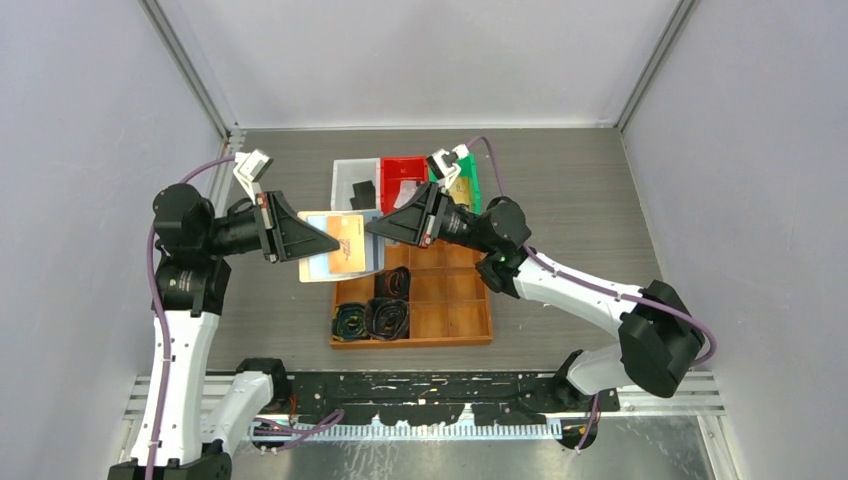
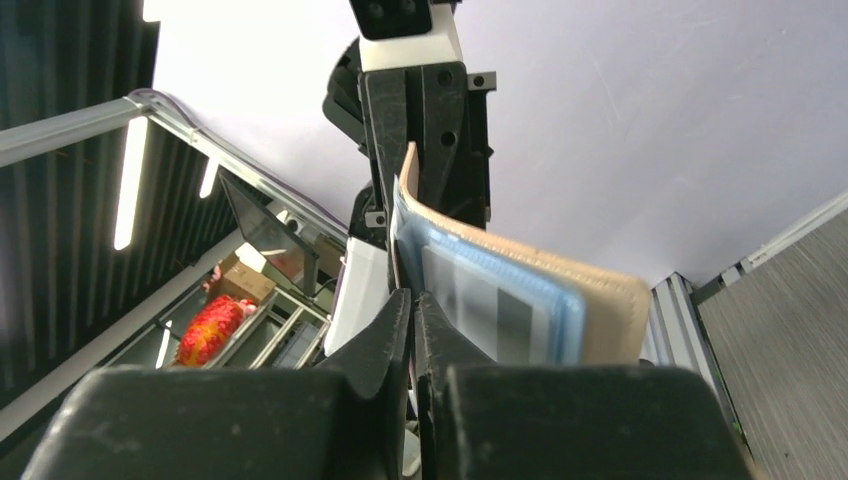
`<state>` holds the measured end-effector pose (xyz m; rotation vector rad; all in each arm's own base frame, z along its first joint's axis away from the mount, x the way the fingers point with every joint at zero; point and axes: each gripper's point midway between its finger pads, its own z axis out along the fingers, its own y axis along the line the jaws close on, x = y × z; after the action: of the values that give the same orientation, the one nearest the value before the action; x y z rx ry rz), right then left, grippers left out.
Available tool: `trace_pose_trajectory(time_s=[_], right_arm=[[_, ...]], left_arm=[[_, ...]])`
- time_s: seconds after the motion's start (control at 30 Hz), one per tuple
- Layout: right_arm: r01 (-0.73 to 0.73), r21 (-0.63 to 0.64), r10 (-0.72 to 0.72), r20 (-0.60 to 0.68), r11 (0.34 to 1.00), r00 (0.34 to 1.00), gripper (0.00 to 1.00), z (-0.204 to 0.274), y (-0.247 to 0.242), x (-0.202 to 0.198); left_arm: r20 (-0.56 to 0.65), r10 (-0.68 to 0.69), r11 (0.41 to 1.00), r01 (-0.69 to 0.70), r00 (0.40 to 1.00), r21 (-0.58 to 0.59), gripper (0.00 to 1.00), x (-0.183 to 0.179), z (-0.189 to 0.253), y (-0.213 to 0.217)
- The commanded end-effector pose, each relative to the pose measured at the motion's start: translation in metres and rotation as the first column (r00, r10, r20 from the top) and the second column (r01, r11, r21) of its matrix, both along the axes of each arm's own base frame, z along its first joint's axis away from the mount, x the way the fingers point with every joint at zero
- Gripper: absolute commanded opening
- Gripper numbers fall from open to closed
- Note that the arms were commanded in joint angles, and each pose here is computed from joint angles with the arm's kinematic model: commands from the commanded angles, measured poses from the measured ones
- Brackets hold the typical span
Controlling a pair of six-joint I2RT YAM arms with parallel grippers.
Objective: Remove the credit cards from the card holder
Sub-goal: Remove the credit card from the card holder.
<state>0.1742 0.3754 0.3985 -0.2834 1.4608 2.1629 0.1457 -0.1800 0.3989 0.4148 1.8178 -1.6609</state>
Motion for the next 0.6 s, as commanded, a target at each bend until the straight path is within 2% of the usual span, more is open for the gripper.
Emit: trace_pose_trajectory(time_s=[0.0, 0.07, 0.13, 0.2, 0.4, 0.47, 0.57], right_arm=[[-0.016, 0.119, 0.009, 0.056, 0.993, 0.998, 0.1, 0.032, -0.013, -0.008], [-0.036, 0.114, 0.029, 0.066, 0.993, 0.997, 0.13, 0.032, -0.013, -0.013], [-0.057, 0.109, 0.048, 0.084, 0.992, 0.995, 0.21, 0.033, -0.012, -0.02], [-0.066, 0.087, 0.058, 0.09, 0.994, 0.994, 0.25, 0.029, -0.008, -0.024], [-0.081, 0.028, 0.078, 0.089, 0.996, 0.993, 0.26, 0.016, 0.0, -0.03], [-0.089, 0.029, 0.086, 0.095, 0.996, 0.992, 0.23, 0.015, -0.001, -0.034], [-0.088, 0.041, 0.083, 0.105, 0.995, 0.991, 0.09, 0.016, -0.005, -0.037]], left_arm=[[0.118, -0.04, 0.999, 0.04, 0.992, 0.004, 0.0, -0.017, 0.02, 0.0], [0.12, -0.034, 0.999, 0.034, 0.992, 0.007, 0.0, -0.016, 0.019, 0.0], [0.12, -0.021, 1.0, 0.02, 0.993, 0.007, 0.0, -0.013, 0.018, 0.0], [0.122, -0.015, 1.0, 0.014, 0.992, 0.007, 0.0, -0.012, 0.018, 0.0], [0.132, -0.014, 1.0, 0.013, 0.991, 0.007, 0.0, -0.013, 0.021, 0.0], [0.131, -0.013, 1.0, 0.012, 0.991, 0.007, 0.0, -0.013, 0.022, 0.0], [0.134, -0.013, 1.0, 0.012, 0.991, 0.008, 0.0, -0.013, 0.022, 0.0]])
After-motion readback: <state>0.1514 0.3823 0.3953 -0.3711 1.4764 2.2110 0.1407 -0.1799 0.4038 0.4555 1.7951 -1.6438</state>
